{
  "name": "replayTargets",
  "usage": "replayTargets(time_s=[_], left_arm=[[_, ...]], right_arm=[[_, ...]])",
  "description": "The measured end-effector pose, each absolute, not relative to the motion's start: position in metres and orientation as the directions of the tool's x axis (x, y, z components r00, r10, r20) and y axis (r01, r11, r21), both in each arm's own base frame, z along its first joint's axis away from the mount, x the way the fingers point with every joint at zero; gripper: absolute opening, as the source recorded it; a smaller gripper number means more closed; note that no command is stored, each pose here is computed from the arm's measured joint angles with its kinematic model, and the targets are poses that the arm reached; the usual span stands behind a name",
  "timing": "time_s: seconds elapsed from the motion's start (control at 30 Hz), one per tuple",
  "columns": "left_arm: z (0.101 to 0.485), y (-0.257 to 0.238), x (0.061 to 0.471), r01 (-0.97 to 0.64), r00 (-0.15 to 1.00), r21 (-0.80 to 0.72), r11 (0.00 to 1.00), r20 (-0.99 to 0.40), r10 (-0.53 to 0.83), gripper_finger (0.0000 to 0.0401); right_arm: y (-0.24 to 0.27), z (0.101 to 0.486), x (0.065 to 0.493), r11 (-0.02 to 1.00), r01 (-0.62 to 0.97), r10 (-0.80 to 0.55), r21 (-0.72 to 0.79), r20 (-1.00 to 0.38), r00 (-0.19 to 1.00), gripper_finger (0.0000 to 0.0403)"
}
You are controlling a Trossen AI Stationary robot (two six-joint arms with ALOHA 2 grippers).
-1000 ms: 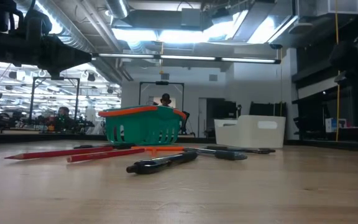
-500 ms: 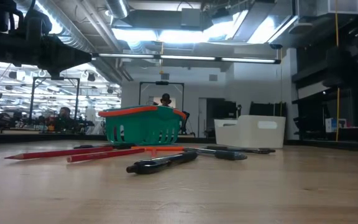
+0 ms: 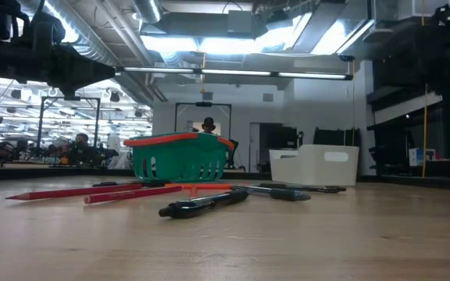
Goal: Sort pens & pencils
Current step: Put the black pen into the white bin
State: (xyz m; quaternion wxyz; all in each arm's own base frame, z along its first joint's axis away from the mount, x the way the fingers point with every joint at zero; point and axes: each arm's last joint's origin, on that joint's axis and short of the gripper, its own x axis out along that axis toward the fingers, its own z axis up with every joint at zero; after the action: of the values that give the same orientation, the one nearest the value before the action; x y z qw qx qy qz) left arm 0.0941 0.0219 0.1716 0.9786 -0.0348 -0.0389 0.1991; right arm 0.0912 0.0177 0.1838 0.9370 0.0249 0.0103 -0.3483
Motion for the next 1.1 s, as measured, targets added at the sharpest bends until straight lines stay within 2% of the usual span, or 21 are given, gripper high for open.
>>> replayTargets(time_s=[0.17,0.4,0.67,0.97,1.1], left_arm=[[0.172,0.022,0.094,-0.386,0.918,-0.090,0.918,0.063,0.392,0.0041],[0.172,0.022,0.094,-0.386,0.918,-0.091,0.918,0.064,0.392,0.0041],[0.172,0.022,0.094,-0.386,0.918,-0.084,0.918,0.064,0.392,0.0041],[0.172,0.022,0.094,-0.380,0.920,-0.083,0.921,0.064,0.386,0.0041],[0.172,0.020,0.095,-0.311,0.946,-0.079,0.947,0.064,0.316,0.0041]], right_arm=[[0.017,0.176,0.099,0.823,0.568,-0.568,0.013,0.040,0.822,0.0048],[0.016,0.178,0.107,0.913,0.407,-0.407,0.000,0.032,0.913,0.0048],[0.017,0.170,0.113,0.966,0.259,-0.260,-0.029,-0.041,0.965,0.0048],[0.024,0.169,0.115,1.000,-0.026,0.026,-0.015,-0.054,0.998,0.0048],[0.026,0.169,0.115,0.993,-0.119,0.119,-0.002,-0.053,0.992,0.0048]])
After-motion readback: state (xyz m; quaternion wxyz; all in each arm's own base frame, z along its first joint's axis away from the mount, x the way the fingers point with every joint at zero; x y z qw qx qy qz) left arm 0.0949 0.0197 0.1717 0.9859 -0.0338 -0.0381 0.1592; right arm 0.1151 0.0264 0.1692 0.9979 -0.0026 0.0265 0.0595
